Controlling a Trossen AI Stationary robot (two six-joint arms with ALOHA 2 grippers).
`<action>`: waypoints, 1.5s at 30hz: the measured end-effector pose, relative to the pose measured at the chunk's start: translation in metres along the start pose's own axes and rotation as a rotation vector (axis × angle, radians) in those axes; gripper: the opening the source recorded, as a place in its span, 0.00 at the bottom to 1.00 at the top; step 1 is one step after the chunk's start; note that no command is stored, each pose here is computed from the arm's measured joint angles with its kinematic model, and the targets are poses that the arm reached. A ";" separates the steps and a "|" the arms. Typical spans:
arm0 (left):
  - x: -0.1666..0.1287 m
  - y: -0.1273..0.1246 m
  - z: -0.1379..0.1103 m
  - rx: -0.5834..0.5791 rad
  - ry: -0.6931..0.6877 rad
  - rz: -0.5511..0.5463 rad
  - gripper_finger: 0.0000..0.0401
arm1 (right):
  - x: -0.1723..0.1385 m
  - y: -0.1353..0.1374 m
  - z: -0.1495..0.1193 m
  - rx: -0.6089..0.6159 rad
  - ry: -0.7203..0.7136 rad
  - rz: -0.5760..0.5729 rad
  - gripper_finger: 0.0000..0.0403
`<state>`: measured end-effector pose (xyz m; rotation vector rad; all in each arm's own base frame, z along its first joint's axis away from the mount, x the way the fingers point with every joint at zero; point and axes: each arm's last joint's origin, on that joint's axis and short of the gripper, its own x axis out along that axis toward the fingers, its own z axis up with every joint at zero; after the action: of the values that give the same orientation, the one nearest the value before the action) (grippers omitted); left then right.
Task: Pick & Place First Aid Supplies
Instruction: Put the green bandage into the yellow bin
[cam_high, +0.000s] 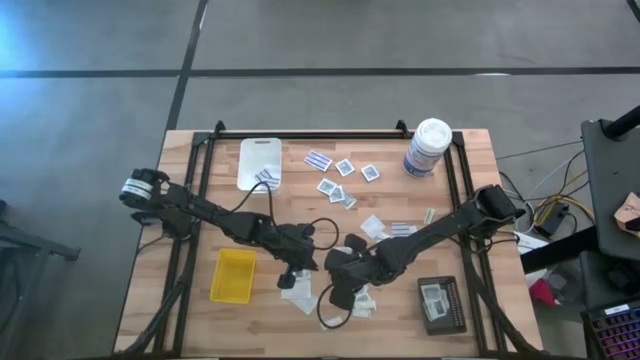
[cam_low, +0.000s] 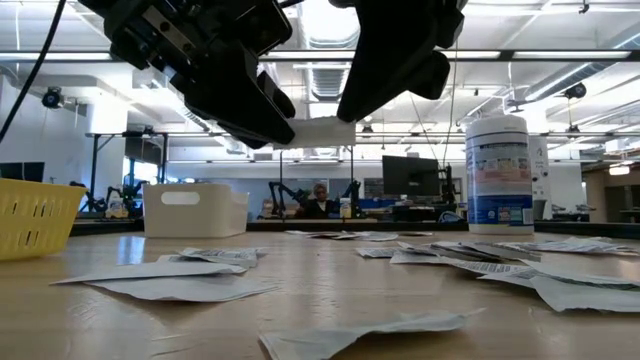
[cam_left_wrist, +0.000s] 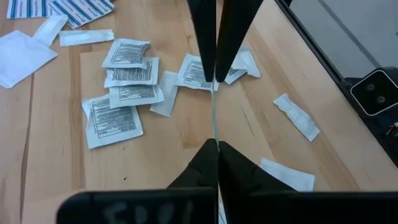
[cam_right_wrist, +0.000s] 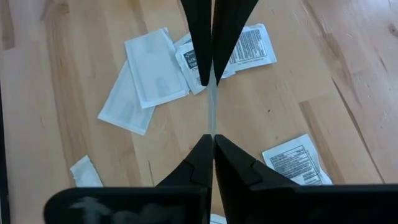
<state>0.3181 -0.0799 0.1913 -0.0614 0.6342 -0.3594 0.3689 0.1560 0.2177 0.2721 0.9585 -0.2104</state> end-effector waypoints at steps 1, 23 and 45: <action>0.000 0.000 0.000 -0.001 0.002 0.000 0.00 | 0.000 0.000 0.000 0.001 0.000 0.000 0.06; -0.045 -0.015 -0.015 -0.166 0.279 0.115 0.00 | -0.007 -0.015 -0.011 -0.025 0.135 -0.123 0.23; -0.134 -0.077 -0.046 -0.427 0.500 0.340 0.00 | -0.009 -0.021 -0.018 -0.066 0.207 -0.183 0.16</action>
<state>0.1674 -0.1030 0.2429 -0.2738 1.1911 0.1038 0.3438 0.1421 0.2123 0.1470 1.1950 -0.3225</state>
